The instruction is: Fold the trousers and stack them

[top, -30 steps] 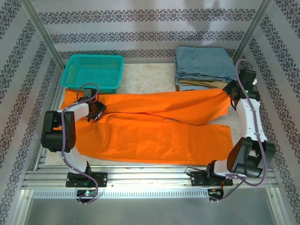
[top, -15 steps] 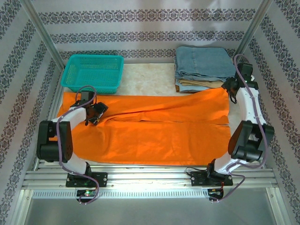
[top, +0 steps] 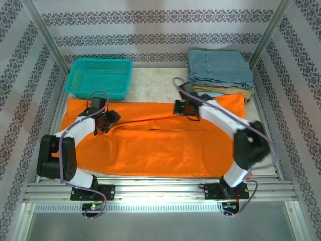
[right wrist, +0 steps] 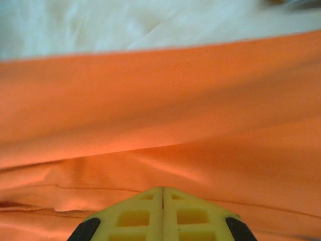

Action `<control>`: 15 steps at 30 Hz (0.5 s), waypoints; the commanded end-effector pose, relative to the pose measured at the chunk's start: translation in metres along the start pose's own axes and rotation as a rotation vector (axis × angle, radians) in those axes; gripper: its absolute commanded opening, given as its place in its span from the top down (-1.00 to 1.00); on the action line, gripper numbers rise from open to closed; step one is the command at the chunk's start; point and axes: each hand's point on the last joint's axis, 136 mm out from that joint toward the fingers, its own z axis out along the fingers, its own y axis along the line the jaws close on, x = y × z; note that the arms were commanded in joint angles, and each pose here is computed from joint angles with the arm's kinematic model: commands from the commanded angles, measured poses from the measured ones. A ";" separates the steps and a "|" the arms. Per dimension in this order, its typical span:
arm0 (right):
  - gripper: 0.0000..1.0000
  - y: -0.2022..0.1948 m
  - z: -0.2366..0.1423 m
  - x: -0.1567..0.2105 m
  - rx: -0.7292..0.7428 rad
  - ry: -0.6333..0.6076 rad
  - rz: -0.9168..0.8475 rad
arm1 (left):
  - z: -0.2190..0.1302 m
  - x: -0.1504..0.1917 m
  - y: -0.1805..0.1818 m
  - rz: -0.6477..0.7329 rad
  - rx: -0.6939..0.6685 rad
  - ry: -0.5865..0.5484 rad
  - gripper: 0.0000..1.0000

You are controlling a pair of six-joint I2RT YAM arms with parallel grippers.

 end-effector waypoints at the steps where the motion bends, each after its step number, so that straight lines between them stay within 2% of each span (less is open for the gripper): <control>1: 1.00 0.022 0.034 0.015 -0.029 0.134 -0.008 | 0.015 0.010 0.011 -0.020 -0.019 0.037 0.00; 5: 1.00 0.015 0.056 0.047 -0.020 0.223 -0.001 | 0.014 0.030 0.039 -0.083 -0.051 0.049 0.10; 9: 1.00 -0.017 0.061 0.077 0.037 0.299 0.023 | 0.007 0.062 0.064 -0.143 -0.064 0.074 0.22; 15: 1.00 -0.077 0.046 0.087 0.060 0.332 0.154 | -0.001 0.111 0.060 -0.067 -0.061 0.129 0.28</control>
